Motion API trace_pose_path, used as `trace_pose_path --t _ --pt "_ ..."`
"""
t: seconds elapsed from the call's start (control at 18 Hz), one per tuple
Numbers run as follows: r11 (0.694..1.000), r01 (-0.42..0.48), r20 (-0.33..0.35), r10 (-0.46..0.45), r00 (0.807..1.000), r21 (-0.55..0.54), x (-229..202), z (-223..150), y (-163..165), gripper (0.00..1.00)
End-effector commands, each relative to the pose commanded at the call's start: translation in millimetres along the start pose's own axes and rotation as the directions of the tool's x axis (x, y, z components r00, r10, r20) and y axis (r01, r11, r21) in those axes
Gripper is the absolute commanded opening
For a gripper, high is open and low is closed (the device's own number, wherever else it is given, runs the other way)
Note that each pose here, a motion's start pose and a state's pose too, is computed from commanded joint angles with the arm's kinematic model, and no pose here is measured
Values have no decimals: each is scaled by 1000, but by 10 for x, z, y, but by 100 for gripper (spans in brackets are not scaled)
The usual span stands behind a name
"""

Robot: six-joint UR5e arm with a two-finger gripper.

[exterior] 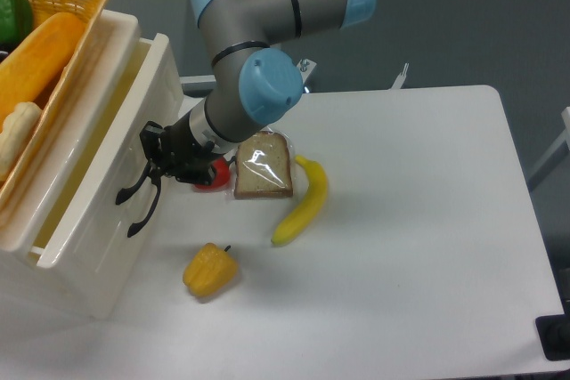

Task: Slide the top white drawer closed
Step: 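Push the drawer front inward into the white cabinet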

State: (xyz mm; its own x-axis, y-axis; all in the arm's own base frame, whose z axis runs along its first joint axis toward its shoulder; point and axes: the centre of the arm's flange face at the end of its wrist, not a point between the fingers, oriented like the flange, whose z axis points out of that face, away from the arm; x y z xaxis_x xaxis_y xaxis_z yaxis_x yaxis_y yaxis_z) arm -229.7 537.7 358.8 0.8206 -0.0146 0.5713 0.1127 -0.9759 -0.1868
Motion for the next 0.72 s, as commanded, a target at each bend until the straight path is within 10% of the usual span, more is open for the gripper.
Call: trace_pose_path --t 0.72 --pt "1000 7 -4 -8 1000 -16 135 105 -51 12"
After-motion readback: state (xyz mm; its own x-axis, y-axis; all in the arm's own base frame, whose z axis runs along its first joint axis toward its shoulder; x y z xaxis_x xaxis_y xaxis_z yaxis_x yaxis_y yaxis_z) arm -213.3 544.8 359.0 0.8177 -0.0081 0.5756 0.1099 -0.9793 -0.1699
